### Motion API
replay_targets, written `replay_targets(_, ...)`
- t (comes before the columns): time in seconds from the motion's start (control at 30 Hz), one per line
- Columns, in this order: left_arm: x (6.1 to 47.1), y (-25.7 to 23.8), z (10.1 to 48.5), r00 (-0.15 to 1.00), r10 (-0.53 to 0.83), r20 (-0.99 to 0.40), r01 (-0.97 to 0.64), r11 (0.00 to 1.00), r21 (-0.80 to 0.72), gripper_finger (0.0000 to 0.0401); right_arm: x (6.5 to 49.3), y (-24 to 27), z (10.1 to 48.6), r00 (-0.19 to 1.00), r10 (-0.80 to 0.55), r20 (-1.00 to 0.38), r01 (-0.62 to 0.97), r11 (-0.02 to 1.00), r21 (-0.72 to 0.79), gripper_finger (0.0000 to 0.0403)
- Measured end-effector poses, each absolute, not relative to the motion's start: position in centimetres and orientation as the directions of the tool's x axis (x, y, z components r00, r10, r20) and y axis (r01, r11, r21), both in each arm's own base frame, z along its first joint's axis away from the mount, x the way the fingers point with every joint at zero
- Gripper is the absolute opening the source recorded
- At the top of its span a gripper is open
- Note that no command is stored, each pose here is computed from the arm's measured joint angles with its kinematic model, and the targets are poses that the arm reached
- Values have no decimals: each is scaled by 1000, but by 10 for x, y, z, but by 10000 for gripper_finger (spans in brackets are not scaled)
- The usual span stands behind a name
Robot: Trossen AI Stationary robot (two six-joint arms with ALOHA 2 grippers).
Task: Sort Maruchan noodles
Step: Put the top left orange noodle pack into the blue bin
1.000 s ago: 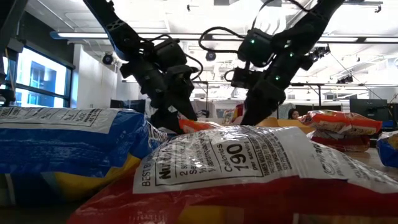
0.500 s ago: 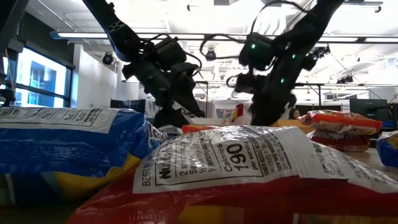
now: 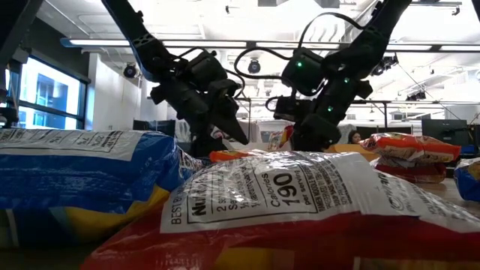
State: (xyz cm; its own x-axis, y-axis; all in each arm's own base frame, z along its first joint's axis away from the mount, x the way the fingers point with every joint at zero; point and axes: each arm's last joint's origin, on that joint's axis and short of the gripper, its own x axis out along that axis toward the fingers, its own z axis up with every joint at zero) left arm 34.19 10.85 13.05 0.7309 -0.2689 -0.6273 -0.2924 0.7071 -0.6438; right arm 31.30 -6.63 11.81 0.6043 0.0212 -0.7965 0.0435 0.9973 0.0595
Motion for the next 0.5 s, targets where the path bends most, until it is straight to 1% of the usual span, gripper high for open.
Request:
replay_targets(0.1,342,108,131,736,-279,-617,-274,710,-649,232,314,-66,118,611,19,-791,39,998,55,0)
replay_targets(0.2,342,108,134,741,-281,-610,-255,722,-643,212,314,-66,118,612,19,-791,39,998,54,0)
replay_targets(0.33,341,113,145,768,-268,-581,-217,745,-631,166,315,-67,118,620,14,-785,41,998,50,0)
replay_targets(0.5,338,119,152,785,-257,-564,-188,769,-611,92,317,-67,120,640,7,-769,41,998,43,0)
